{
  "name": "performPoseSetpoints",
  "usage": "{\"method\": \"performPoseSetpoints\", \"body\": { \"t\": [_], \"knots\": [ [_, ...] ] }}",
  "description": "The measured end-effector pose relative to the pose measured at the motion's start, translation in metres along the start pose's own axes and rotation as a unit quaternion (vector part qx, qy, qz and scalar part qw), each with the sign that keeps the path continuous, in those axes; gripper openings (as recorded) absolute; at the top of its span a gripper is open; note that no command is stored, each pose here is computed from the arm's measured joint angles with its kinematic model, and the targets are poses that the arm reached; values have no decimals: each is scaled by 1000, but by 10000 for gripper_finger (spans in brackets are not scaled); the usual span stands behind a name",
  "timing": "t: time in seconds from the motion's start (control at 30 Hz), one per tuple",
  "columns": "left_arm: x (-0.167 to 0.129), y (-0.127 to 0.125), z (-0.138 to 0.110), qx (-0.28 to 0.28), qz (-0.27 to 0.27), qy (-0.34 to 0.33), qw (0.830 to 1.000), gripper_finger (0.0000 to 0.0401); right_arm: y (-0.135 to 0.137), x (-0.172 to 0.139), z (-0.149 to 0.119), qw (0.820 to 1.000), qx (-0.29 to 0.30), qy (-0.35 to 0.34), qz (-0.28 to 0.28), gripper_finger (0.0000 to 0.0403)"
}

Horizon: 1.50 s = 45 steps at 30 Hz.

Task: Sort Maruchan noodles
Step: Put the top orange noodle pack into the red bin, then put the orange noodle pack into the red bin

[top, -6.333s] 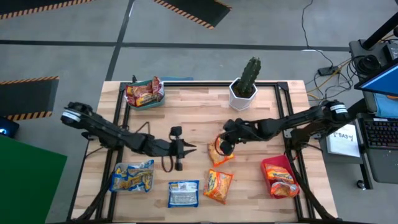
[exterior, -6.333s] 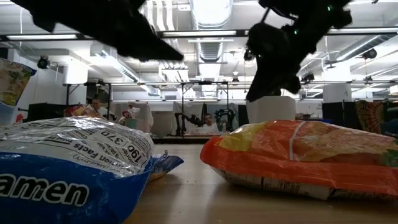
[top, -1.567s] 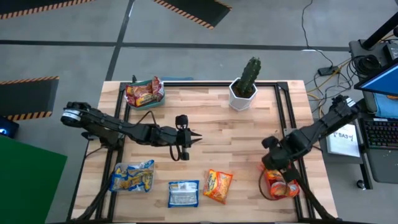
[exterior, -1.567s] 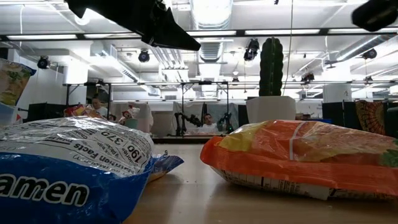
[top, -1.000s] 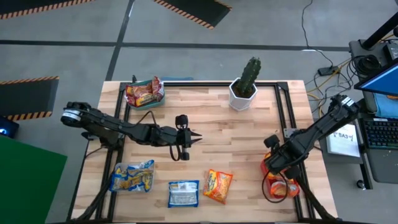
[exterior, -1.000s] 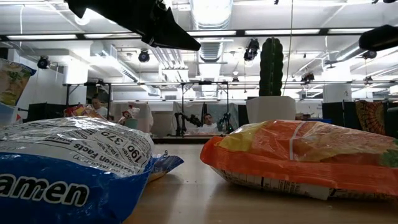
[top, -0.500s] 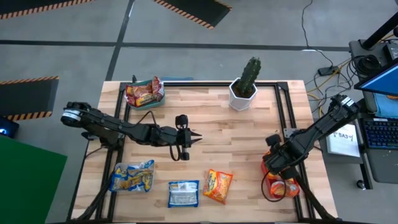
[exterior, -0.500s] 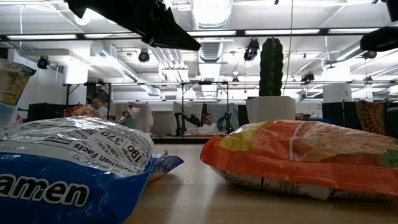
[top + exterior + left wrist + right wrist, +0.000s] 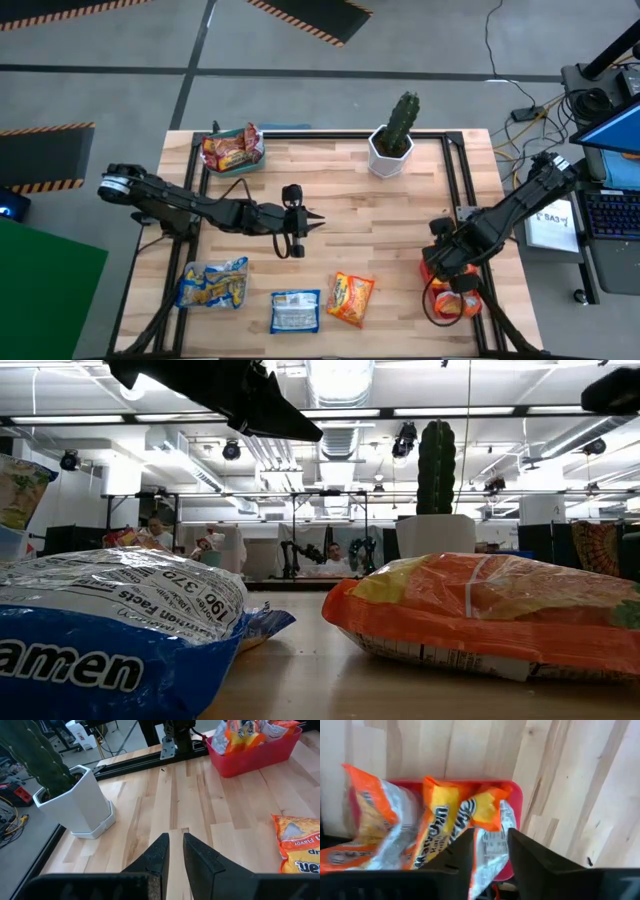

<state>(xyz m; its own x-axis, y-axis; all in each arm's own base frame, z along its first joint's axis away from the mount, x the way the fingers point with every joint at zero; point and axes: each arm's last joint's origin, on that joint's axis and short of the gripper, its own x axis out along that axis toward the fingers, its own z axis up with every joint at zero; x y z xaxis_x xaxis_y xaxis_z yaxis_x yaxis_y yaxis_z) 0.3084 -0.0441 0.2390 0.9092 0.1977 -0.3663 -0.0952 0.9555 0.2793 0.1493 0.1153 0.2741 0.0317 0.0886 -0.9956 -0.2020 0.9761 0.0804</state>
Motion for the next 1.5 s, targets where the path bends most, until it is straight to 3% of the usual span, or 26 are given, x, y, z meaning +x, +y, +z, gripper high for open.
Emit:
{"method": "performPoseSetpoints", "body": {
  "t": [0.23, 0.4, 0.53, 0.63, 0.7, 0.73, 0.87, 0.93, 1.07, 1.2, 1.37, 1.5],
  "knots": [
    [0, 0, -2, 3, -2, 9, 1000, 39, -4, 37, -4, 999, -28, 20, -9, 19],
    [-1, -2, -9, 7, -8, 45, 999, 39, -7, 37, -3, 999, -28, 15, -22, 12],
    [-2, -3, -15, 2, -15, 76, 997, 39, -7, 20, 8, 996, 11, -51, -74, 13],
    [-2, -4, -18, -5, -29, 88, 996, 39, -7, 3, 17, 984, 54, -120, -124, 13],
    [-2, -5, -18, -13, -42, 88, 995, 39, -7, -8, 26, 960, 109, -194, -172, 13],
    [-2, -6, -18, -17, -46, 87, 995, 39, -8, -13, 30, 939, 142, -240, -199, 13],
    [1, -8, -18, -37, -55, 80, 995, 39, -9, -22, 47, 835, 240, -416, -269, 13],
    [5, -10, -18, -44, -54, 72, 995, 39, -5, -17, 57, 822, 219, -450, -271, 13],
    [10, -16, -21, -56, -67, 74, 993, 39, 7, 4, 81, 837, 118, -483, -228, 13],
    [10, -26, -24, -54, -92, 81, 991, 39, 17, 21, 102, 868, 30, -485, -100, 13],
    [9, -31, -23, -50, -100, 80, 991, 39, 12, 53, 120, 909, 37, -415, 4, 13],
    [9, -31, -19, -52, -99, 73, 991, 39, 4, 89, 134, 936, 48, -348, 38, 13]
  ]
}}
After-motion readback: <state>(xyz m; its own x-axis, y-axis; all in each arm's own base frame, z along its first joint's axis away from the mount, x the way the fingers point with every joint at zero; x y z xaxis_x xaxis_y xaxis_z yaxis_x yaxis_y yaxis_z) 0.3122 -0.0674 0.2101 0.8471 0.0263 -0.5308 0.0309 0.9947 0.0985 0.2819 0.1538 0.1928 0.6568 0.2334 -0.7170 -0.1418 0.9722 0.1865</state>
